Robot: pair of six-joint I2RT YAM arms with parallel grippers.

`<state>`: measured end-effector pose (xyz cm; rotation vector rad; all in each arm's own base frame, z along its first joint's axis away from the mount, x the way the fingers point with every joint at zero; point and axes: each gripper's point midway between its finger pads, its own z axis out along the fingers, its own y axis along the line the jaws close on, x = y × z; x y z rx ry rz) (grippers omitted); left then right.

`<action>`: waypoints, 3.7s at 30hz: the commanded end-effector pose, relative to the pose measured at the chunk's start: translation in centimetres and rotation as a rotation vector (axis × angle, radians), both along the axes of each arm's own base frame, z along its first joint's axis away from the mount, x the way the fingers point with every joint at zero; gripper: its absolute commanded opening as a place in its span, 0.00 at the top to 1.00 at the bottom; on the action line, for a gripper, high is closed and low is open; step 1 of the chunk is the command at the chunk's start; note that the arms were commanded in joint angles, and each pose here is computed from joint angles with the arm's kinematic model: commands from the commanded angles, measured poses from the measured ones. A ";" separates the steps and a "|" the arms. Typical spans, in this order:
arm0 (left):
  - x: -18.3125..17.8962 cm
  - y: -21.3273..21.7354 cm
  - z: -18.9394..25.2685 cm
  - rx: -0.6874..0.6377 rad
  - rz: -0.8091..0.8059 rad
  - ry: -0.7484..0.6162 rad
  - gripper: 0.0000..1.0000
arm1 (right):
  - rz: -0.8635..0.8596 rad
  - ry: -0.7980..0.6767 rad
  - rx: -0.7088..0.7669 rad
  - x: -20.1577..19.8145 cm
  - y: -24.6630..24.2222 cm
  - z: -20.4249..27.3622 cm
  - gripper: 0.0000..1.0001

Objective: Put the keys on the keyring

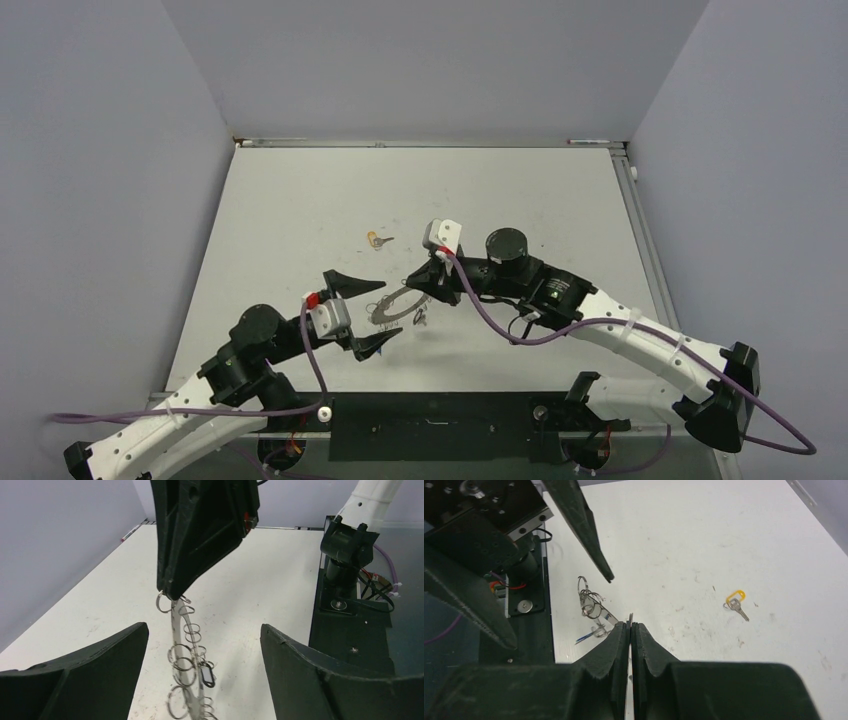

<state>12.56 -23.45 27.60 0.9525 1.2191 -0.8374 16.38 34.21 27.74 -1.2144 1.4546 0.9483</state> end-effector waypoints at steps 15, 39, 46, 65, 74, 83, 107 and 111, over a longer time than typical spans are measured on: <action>3.6 -1.4 2.3 0.095 0.080 -0.266 0.13 | -0.224 0.262 0.036 1.2 -0.9 4.5 0.95; 1.6 -3.8 0.4 0.164 -0.112 -0.287 0.54 | -0.067 0.328 -0.105 -1.6 -0.3 3.1 0.95; 1.7 -3.8 0.2 0.170 -0.105 -0.281 0.70 | -0.049 0.329 -0.139 -2.0 -0.3 2.8 0.95; -0.2 -4.1 0.5 0.129 -0.202 -0.251 1.00 | 0.050 0.319 -0.155 -3.6 0.5 2.9 0.95; -1.6 -3.9 1.0 0.109 -0.266 -0.231 1.00 | 0.077 0.266 -0.121 -3.9 0.5 3.8 0.95; -1.1 -3.2 1.7 0.069 -0.227 -0.183 1.00 | 0.020 0.215 -0.087 -2.8 0.3 5.1 0.76; -2.8 -0.5 5.2 -0.134 -0.235 -0.281 1.00 | -0.449 -0.092 0.293 3.3 -6.2 12.0 0.42; -3.8 0.2 6.4 -0.212 -0.271 -0.302 1.00 | -0.579 -0.082 0.290 5.1 -7.4 11.4 0.43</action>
